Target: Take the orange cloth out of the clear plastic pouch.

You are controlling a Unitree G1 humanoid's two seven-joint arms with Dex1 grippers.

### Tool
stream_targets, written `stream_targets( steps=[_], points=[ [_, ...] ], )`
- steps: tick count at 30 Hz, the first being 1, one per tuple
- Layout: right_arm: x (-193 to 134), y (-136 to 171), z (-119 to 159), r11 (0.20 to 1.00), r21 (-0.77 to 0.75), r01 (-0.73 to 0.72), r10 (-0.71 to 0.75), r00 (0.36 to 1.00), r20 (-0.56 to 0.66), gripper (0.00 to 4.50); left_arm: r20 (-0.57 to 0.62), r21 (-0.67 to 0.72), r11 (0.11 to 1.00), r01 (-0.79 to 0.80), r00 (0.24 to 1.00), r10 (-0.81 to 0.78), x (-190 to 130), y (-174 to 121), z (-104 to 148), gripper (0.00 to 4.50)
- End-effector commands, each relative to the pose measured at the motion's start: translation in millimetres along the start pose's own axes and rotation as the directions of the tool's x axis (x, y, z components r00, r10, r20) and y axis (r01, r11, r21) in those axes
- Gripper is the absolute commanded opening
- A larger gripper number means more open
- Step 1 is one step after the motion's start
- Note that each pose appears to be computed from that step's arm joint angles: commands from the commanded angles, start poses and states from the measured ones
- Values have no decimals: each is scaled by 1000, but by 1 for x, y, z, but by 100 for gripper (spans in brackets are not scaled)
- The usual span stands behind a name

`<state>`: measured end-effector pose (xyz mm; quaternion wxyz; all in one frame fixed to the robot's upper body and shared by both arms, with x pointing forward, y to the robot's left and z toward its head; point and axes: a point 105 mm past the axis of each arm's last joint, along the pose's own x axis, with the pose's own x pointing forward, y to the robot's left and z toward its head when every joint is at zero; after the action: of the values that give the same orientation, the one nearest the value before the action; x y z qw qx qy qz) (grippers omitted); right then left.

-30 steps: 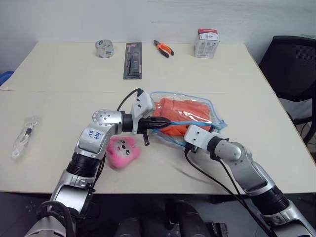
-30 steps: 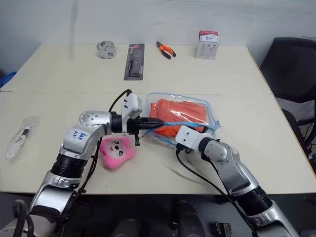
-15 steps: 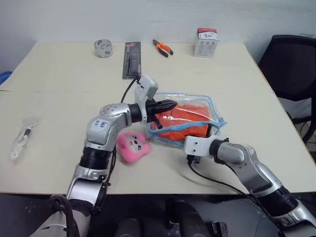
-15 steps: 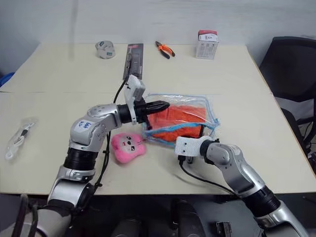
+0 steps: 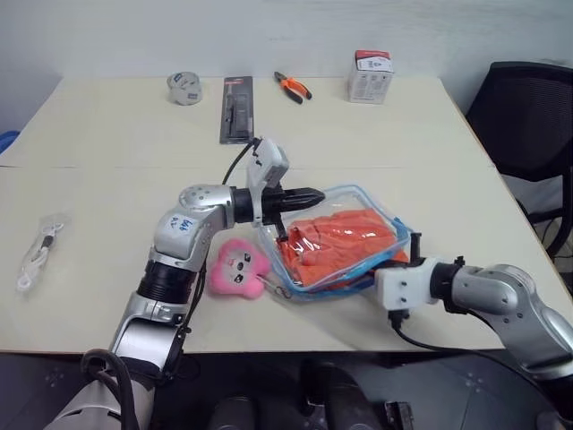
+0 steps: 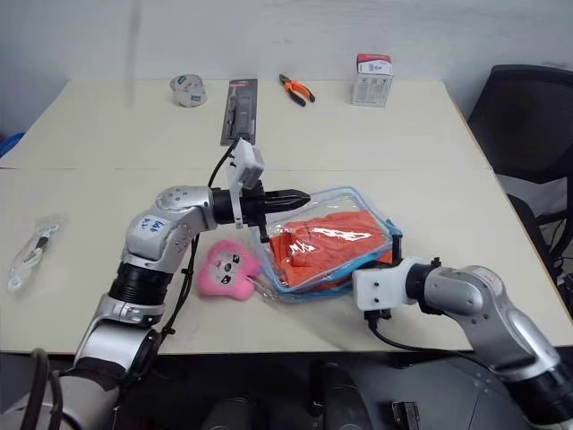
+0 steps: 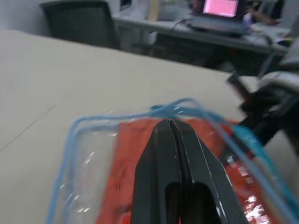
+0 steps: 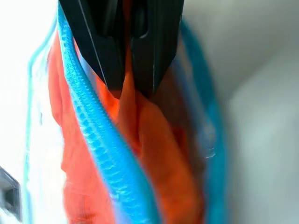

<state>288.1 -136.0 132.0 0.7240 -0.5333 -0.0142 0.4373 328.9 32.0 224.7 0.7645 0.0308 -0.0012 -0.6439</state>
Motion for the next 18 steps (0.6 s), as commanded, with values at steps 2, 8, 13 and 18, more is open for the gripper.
stream_targets(
  steps=[2, 8, 13, 18],
  points=[
    [13, -2, 1, 1000, 9, 26, -26, 1000, -4, 0, -59, 61, 989, 137, 989, -134, -6, -33, 3, 59],
    [20, -1, -1, 1000, 3, 27, -27, 1000, -15, 0, -301, 69, 973, 222, 934, -192, -25, -52, -41, 233],
    [20, 2, -6, 1000, -1, 13, -13, 999, -30, 0, -384, 100, 964, 245, 904, -189, -28, -56, -57, 294],
    [19, 6, -7, 1000, 6, 1, -1, 999, -35, 0, -397, 167, 965, 201, 910, -121, -16, -52, -66, 294]
  ],
)
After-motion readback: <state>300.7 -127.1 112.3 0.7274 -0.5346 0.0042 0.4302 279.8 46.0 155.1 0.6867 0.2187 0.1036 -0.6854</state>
